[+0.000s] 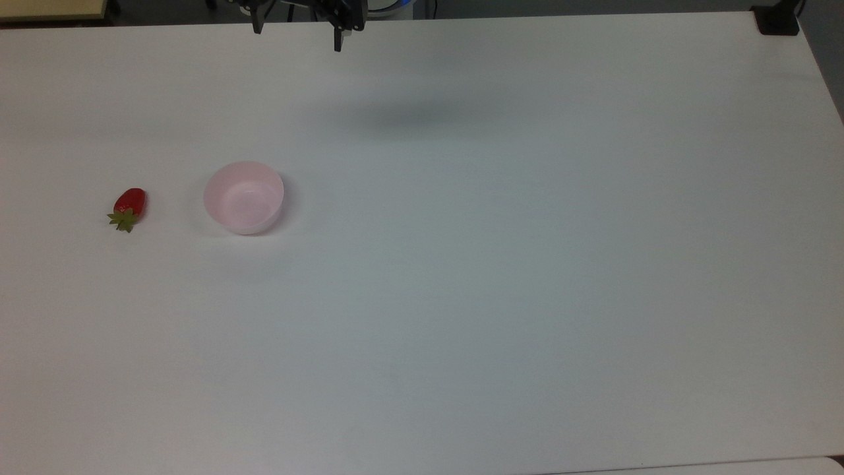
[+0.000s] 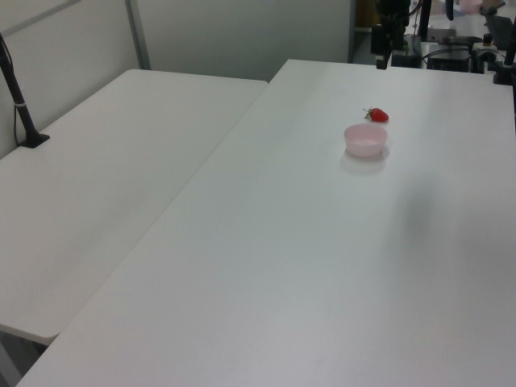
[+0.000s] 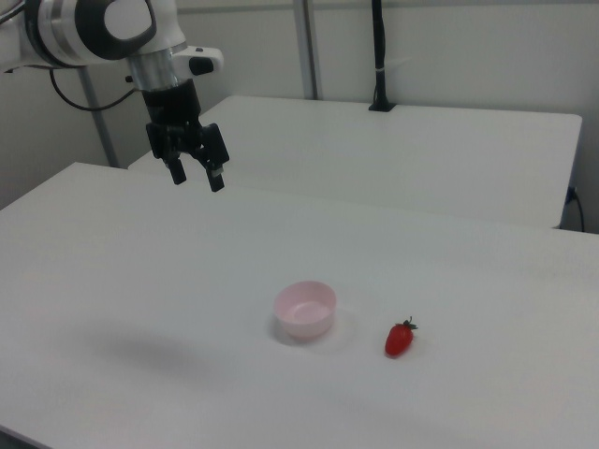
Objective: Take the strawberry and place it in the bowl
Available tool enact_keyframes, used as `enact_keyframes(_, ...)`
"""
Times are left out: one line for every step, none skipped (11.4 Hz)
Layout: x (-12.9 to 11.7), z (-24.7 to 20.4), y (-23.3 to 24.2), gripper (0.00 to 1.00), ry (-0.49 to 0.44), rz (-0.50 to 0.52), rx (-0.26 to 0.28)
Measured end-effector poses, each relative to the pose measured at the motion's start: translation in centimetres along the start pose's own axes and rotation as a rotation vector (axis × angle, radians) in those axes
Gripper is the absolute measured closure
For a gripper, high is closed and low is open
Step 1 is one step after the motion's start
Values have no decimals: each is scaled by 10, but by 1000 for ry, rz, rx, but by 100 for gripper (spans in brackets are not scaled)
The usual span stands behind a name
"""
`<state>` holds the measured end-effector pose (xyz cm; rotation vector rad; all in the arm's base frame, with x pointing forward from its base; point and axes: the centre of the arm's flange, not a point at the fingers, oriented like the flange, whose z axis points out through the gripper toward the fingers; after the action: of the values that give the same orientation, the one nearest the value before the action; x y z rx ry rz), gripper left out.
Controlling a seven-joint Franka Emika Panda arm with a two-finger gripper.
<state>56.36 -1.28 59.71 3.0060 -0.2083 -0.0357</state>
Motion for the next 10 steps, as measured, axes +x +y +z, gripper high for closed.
enact_keyframes(0,0,2,0,0,3,0)
enact_keyframes(0,0,2,0,0,2,0)
enact_keyframes(0,-1,3,0,2,4,0)
enact_keyframes(0,-1,4,0,3,5,1)
enact_keyframes(0,-2,4,0,3,6,1)
enact_keyframes(0,-2,4,0,3,6,1)
enact_keyframes(0,-2,4,0,3,6,1)
enact_keyframes(0,-2,4,0,3,6,1)
enact_keyframes(0,-1,4,0,3,5,1)
enact_keyframes(0,-1,4,0,2,5,1)
